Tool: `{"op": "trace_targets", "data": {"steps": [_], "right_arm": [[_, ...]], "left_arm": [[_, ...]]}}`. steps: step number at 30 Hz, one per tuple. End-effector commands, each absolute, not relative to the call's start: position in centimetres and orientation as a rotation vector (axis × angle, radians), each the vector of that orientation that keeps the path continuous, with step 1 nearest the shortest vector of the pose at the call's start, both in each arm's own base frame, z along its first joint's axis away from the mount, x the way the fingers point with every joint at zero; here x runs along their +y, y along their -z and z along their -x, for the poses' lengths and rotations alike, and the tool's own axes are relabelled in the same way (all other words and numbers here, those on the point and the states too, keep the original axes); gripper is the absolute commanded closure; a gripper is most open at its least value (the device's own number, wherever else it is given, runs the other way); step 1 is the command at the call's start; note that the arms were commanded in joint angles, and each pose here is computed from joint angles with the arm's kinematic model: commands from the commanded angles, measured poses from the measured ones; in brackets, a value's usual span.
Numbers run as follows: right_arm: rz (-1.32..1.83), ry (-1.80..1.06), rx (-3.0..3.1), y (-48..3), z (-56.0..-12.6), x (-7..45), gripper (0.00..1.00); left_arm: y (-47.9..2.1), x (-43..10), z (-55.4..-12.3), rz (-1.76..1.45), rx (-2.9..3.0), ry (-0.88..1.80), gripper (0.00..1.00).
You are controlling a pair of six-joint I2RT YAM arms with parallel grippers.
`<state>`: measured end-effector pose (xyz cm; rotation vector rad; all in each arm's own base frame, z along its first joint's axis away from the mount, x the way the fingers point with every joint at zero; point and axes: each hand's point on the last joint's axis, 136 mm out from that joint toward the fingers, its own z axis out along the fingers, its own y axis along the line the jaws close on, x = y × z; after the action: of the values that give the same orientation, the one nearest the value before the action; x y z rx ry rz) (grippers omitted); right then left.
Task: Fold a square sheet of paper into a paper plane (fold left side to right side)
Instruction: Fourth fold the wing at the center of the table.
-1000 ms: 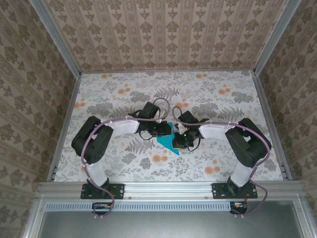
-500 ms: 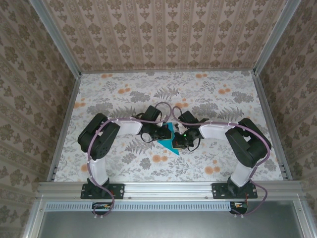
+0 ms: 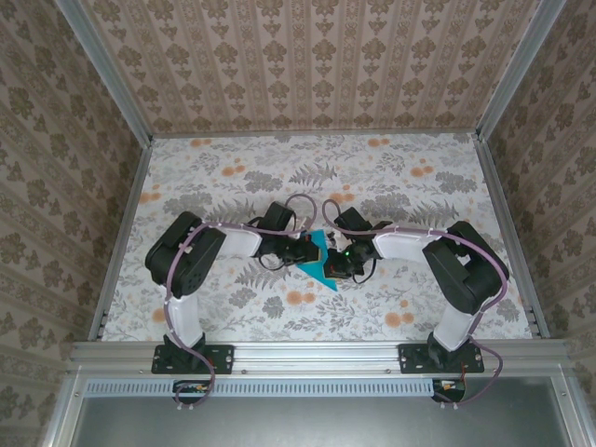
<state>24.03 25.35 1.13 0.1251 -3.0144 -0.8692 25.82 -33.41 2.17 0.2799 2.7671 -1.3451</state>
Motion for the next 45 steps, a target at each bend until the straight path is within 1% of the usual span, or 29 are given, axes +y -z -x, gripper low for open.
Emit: {"op": "trace_targets", "data": {"steps": [1,8,13,20,27,29,32,36,41,43,45], "right_arm": [[-0.045,0.494,-2.957,2.8,-20.6,20.7,1.00],[-0.051,0.497,-2.953,2.6,-20.4,20.7,1.00],[-0.046,0.495,-2.952,2.5,-20.2,20.5,1.00],[-0.042,0.503,-2.951,2.3,-20.1,20.5,1.00],[-0.036,0.556,-2.948,1.8,-20.2,21.1,1.00],[-0.030,0.612,-2.955,1.4,-20.5,21.7,1.00],[-0.028,0.745,-2.977,0.3,-21.6,23.1,1.00],[-0.043,0.943,-3.061,-2.7,-24.0,24.9,0.88],[-0.056,1.044,-3.267,-7.2,-27.3,23.9,0.72],[-0.044,1.076,-3.330,-8.5,-28.3,23.2,0.64],[-0.033,1.109,-3.362,-9.3,-28.8,22.5,0.59]], "left_arm": [[0.8,-30.5,-27.6,-0.148,2.825,1.185,0.99],[0.6,-29.0,-30.2,-0.170,2.832,1.089,0.99],[0.8,-27.0,-32.4,-0.161,2.837,0.996,0.99],[1.1,-23.7,-35.3,-0.084,2.829,0.942,0.99],[0.1,-22.1,-37.2,-0.048,2.798,0.944,0.98],[-0.8,-21.9,-37.4,-0.054,2.779,0.943,0.96],[-2.6,-21.7,-37.2,-0.052,2.743,0.947,0.91],[-5.9,-21.8,-36.1,-0.028,2.667,1.004,0.80],[-8.9,-22.5,-33.3,0.016,2.613,1.066,0.61],[-9.2,-23.1,-32.0,0.032,2.616,1.098,0.57],[-9.3,-23.9,-31.0,0.034,2.616,1.140,0.55]]}}
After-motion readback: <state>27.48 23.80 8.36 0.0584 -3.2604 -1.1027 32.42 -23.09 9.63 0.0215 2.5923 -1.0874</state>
